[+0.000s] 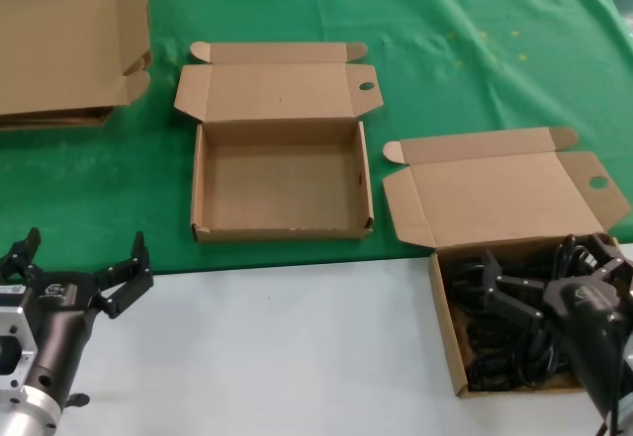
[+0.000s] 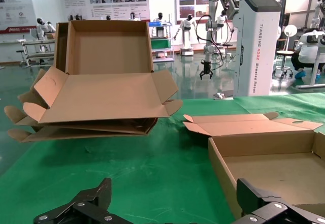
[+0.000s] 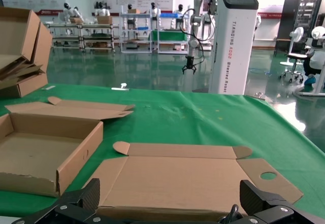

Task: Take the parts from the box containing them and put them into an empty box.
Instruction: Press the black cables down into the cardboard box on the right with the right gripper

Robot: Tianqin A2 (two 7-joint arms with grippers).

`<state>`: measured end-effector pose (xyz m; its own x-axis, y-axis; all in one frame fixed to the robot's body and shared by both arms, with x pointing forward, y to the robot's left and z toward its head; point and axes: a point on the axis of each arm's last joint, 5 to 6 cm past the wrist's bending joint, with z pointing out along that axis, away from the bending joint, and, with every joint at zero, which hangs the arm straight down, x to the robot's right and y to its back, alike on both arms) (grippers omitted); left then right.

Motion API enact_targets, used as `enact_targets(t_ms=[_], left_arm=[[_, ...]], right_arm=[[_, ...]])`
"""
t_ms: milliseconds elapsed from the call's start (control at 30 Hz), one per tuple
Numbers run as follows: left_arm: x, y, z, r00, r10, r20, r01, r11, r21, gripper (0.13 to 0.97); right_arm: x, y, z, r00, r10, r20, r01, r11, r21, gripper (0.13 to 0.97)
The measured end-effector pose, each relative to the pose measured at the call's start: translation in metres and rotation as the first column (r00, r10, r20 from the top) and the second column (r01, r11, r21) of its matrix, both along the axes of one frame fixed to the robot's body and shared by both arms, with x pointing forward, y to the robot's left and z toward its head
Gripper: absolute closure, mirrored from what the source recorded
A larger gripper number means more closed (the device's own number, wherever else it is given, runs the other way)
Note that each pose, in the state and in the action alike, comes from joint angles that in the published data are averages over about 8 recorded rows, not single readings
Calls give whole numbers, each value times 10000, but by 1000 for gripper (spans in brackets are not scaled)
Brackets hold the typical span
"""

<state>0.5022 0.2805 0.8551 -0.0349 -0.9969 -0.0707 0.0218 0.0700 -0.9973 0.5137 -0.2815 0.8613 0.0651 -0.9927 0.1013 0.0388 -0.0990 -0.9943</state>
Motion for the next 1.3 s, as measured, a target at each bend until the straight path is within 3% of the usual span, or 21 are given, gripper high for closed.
enact_targets(t_ms=[133,433,933,1133,1300], left_arm=[[0,0,0,10000,0,0,0,10000,0,208],[0,0,0,10000,0,0,0,10000,0,340],[0,0,0,10000,0,0,0,10000,1,683],[0,0,0,10000,0,0,0,10000,1,778],[0,0,0,10000,0,0,0,10000,1,858]], right_arm=[[0,0,0,10000,0,0,0,10000,0,130],[12,15,15,9999,105,40,-106,9999,116,130],[115,-9,124,9938,1113,-1,-1111,9927,-471,130],[276,-119,361,9661,2578,-92,-2559,9531,-1614,130],[405,-260,691,9174,3970,-278,-3870,8739,-2942,130]])
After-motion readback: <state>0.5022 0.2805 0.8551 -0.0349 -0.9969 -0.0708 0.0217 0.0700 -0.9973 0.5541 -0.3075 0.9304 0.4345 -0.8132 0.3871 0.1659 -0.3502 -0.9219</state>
